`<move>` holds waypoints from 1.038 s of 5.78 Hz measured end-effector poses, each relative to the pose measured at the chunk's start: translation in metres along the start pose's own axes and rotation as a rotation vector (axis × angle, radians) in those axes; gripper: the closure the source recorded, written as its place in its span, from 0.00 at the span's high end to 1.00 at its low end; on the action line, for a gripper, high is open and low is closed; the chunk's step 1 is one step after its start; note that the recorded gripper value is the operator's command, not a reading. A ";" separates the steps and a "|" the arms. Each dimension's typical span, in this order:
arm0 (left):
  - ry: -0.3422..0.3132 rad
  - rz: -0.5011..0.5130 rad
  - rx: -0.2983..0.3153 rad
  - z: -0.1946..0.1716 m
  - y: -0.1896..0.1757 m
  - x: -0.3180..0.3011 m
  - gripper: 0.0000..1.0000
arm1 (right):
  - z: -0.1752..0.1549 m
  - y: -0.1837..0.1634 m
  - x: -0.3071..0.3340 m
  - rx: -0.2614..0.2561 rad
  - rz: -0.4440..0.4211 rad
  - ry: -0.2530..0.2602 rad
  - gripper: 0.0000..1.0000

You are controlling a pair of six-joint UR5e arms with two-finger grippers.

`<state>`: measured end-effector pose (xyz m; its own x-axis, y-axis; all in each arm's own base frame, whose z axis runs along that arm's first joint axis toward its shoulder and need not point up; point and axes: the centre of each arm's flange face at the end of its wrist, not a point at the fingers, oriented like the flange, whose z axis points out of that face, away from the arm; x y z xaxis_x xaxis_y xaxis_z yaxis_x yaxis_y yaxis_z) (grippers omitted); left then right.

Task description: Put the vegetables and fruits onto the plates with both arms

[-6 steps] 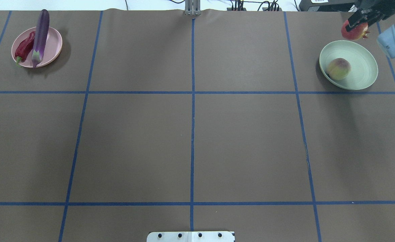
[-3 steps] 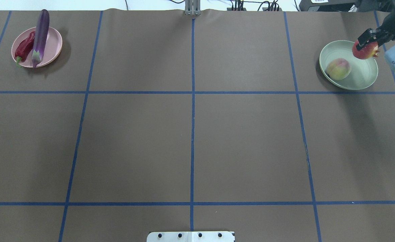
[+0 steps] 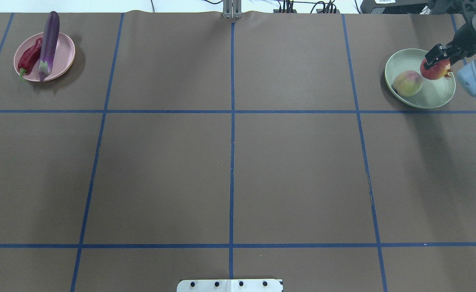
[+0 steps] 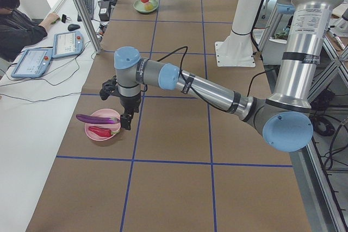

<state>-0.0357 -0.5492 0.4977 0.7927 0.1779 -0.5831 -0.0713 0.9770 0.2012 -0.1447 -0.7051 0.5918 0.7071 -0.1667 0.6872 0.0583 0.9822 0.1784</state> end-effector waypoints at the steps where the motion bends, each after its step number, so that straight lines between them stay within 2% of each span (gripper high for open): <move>1: 0.000 0.000 0.000 0.000 0.000 0.000 1.00 | -0.014 -0.003 -0.002 0.010 0.004 -0.010 1.00; 2: 0.001 0.004 -0.002 0.001 0.000 -0.001 1.00 | -0.041 -0.004 0.004 0.014 0.023 -0.014 1.00; 4: 0.001 0.010 -0.018 0.005 0.003 -0.004 1.00 | -0.101 0.008 0.026 -0.019 0.016 0.005 1.00; 5: 0.002 0.047 -0.032 0.008 0.008 -0.009 1.00 | -0.127 0.028 0.037 -0.033 0.002 0.013 1.00; 6: 0.002 0.088 -0.048 0.006 0.014 -0.019 1.00 | -0.146 0.061 0.051 -0.040 -0.006 -0.003 1.00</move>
<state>-0.0480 -0.5396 0.5167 0.7811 0.2639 -0.5659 -0.1701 0.9619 0.2139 -0.0027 -0.6408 0.5350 0.7044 -0.1727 0.6885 0.0906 0.9839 0.1541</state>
